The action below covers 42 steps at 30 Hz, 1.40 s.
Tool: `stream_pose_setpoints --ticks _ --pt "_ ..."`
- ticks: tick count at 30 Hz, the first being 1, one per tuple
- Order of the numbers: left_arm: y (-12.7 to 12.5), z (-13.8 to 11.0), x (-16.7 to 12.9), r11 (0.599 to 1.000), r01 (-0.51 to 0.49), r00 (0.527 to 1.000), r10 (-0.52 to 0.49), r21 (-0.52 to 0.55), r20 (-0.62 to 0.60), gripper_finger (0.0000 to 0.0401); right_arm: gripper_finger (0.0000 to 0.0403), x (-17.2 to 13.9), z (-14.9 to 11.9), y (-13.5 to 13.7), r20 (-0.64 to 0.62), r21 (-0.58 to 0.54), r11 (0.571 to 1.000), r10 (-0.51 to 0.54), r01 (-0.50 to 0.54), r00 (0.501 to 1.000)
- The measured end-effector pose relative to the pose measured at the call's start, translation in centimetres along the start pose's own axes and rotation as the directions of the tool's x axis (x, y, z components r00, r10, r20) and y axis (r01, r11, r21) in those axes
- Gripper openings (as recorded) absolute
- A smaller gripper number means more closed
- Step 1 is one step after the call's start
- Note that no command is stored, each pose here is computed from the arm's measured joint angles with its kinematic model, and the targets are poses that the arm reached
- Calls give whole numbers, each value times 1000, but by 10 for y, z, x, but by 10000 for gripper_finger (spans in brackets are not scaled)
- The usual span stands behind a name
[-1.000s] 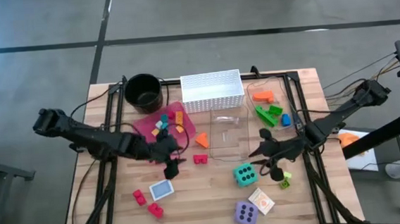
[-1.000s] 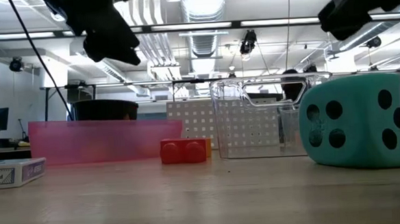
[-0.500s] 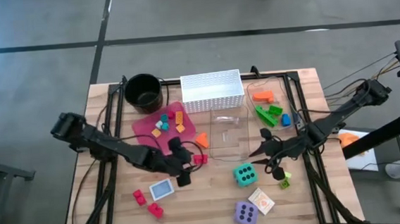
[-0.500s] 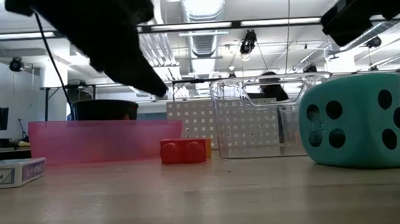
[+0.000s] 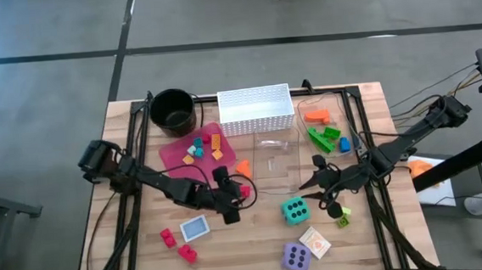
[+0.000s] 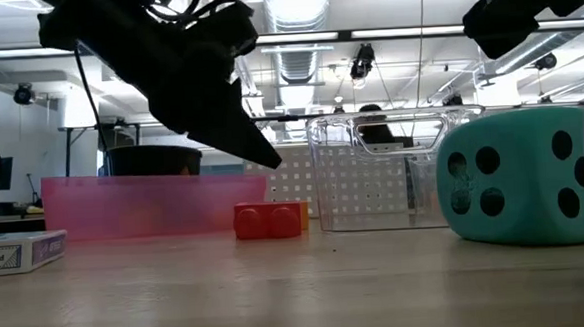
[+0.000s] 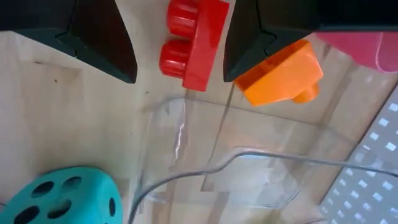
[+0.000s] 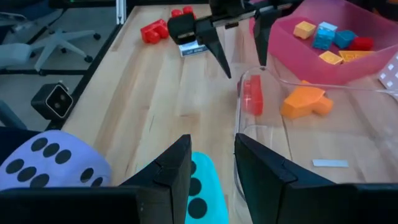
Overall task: Pick & Place Toys
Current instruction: Put the blue die into the bottom transparent bin
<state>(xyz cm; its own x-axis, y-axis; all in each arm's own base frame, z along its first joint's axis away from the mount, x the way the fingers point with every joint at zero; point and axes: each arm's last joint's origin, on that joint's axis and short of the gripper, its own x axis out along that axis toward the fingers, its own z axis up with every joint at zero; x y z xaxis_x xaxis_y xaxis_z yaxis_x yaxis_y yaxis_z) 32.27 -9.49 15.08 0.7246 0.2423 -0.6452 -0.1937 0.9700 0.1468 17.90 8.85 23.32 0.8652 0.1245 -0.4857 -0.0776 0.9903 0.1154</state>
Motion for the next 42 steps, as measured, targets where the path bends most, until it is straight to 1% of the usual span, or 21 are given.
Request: stream_pose_setpoints --ticks 6,9,11,15,18,28,34,42 --pt "1 1 0 1000 -2 1000 2 -6 5 242 121 0 0 0 0 -3 1000 0 0 1000" --pt "1 4 -1 1000 4 1000 -3 -17 26 242 121 0 0 -1 7 -52 998 -17 18 1000" --pt "1 6 -1 1000 6 999 -5 -24 38 242 121 0 0 -2 22 -92 994 -63 65 998" --pt "1 6 -1 1000 7 999 -6 -26 42 242 121 0 1 -5 55 -97 981 -163 168 985" --pt "1 6 -1 1000 7 999 -6 -26 42 242 121 0 2 -6 70 -93 974 -200 206 977" --pt "1 6 -1 1000 7 999 -6 -26 42 242 121 2 5 -6 95 -75 978 -189 197 977" --pt "1 6 -1 1000 7 999 -6 -26 42 242 121 3 5 -7 61 -72 993 -92 96 994" --pt "1 6 -1 1000 8 999 -7 -27 42 242 121 3 5 -8 60 -67 994 -88 92 994"
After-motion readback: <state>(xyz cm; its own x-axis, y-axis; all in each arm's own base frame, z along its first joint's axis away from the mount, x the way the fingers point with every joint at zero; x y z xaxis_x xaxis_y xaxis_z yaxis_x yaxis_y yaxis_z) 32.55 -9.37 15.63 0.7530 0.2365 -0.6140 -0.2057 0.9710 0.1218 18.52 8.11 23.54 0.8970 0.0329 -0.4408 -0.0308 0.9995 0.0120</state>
